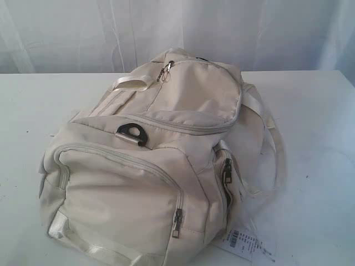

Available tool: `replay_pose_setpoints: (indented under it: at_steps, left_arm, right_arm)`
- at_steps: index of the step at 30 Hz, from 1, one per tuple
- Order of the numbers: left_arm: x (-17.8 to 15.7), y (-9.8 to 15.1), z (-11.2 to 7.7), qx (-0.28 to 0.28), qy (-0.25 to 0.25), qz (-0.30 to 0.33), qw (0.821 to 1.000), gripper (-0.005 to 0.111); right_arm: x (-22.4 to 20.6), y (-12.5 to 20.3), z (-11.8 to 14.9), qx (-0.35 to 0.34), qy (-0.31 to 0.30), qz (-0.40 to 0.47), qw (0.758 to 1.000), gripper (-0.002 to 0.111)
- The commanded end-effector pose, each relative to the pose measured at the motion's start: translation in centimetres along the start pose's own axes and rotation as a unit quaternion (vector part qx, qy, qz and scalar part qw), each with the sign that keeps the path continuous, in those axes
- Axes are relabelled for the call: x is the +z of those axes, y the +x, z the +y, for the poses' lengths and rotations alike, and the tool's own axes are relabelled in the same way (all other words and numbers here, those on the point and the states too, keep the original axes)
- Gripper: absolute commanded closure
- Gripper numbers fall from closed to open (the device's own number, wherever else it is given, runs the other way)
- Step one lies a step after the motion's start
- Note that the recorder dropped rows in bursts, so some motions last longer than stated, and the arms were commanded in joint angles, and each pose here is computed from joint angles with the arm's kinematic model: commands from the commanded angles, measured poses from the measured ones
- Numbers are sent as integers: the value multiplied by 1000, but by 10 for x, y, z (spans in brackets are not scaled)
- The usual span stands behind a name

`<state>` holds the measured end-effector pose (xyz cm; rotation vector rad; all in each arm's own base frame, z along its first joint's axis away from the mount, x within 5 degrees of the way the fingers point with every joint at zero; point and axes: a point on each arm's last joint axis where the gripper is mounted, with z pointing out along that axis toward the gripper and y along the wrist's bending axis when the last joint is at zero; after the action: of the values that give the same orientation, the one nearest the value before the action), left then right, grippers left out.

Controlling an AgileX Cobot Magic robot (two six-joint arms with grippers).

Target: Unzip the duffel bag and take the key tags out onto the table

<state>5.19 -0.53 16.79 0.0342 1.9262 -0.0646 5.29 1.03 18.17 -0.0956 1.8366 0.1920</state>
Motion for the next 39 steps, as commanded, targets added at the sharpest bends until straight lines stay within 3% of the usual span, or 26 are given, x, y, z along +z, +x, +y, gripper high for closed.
replay_pose_setpoints:
  at_steps: [1, 23, 29, 34, 39]
  left_arm:
    - [0, 0, 0, -6, 2, -3, 1000, 107]
    - [0, -1, 0, -5, 1, -11, 1000, 107]
    - [-4, -25, 3, 0, -14, -144, 990, 107]
    - [-15, -49, 5, 0, -29, -285, 958, 107]
    - [-26, -62, 7, 0, -38, -374, 927, 107]
  right_arm:
    - [-1, -1, 0, -1, 2, -8, 1000, 108]
    - [-1, -1, 0, -1, 2, -8, 1000, 108]
    - [-1, -1, 0, -1, 2, -8, 1000, 108]
    - [-1, -1, 0, -1, 2, -8, 1000, 108]
    - [-1, -1, 0, -1, 2, -8, 1000, 108]
